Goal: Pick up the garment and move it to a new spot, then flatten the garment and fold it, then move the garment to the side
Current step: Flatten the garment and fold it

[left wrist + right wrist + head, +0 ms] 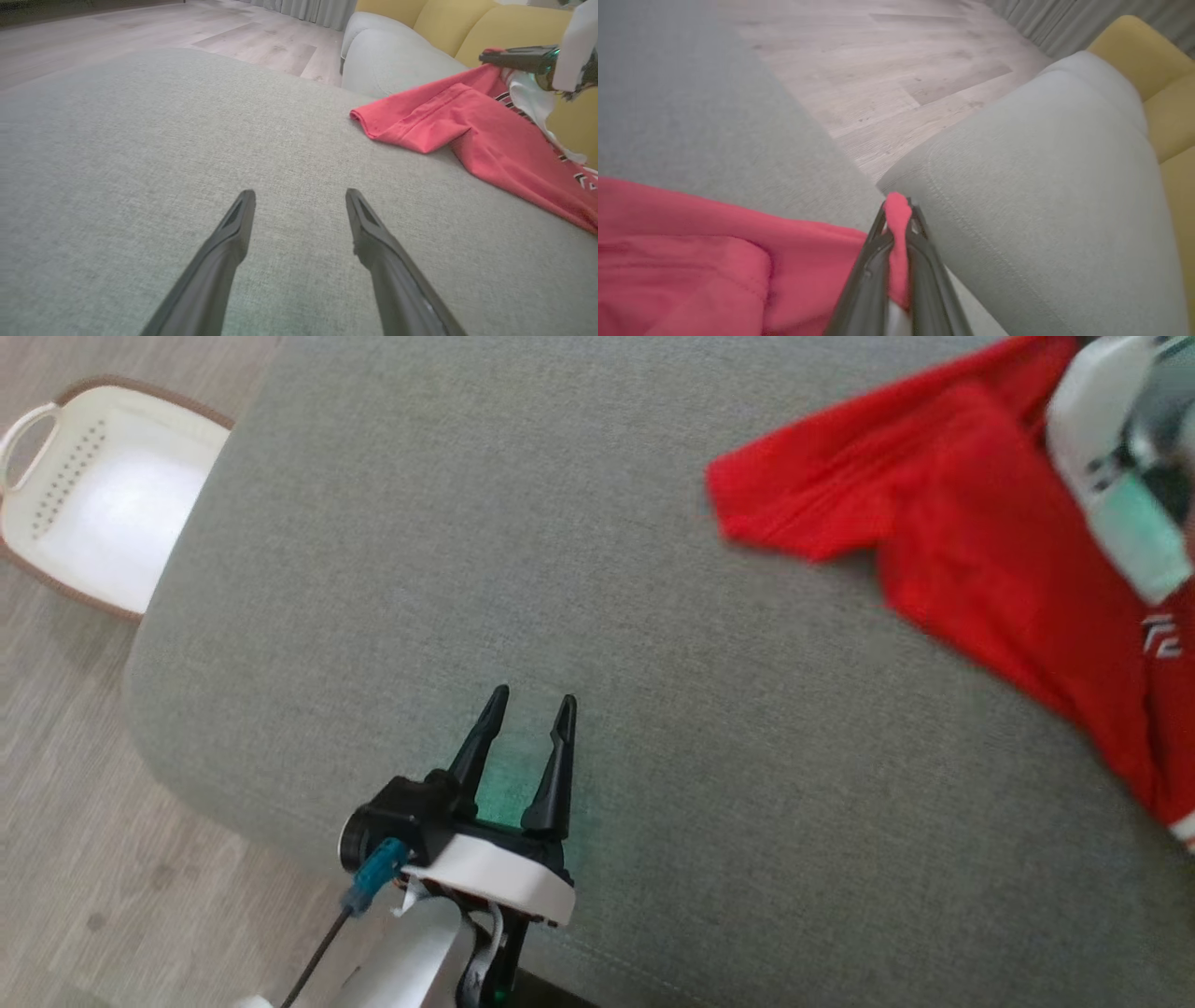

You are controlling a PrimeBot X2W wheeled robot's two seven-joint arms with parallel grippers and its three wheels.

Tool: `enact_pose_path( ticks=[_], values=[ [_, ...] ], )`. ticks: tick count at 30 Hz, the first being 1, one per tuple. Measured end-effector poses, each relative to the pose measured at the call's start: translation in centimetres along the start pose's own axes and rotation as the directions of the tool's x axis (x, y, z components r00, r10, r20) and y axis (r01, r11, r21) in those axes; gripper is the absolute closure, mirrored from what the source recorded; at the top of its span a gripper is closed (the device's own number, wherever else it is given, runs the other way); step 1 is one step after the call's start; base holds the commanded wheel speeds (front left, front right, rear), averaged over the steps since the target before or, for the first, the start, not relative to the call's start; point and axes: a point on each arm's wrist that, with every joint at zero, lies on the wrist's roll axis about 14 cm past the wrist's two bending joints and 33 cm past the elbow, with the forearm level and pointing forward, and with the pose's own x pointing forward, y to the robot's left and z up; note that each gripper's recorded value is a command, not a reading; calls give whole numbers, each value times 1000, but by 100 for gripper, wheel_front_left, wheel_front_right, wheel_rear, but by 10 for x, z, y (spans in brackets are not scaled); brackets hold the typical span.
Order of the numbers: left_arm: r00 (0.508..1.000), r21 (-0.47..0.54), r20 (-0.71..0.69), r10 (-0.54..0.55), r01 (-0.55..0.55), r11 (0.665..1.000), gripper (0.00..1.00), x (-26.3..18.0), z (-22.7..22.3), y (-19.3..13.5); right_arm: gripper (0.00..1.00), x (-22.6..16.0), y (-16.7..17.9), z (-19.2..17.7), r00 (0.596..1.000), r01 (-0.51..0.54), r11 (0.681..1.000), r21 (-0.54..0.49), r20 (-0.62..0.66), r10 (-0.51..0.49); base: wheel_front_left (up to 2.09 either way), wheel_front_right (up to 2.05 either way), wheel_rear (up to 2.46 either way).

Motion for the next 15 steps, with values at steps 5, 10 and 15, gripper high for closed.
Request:
enact_pose_path(
  ticks=[5,10,15],
  values=[
    [1000,1,-2,18,-18,1000,0,-2,-1,4,0,1,-10,7,998,37,997,72,46,-40,0,0,0],
    [1000,-5,-8,4,-4,1000,0,0,-3,0,0,-9,-14,-1,993,65,982,175,85,-81,0,0,0],
    [1000,-6,-11,-21,21,1000,0,2,-4,-8,0,-22,8,-21,993,53,961,271,91,-81,0,0,0]
  ],
)
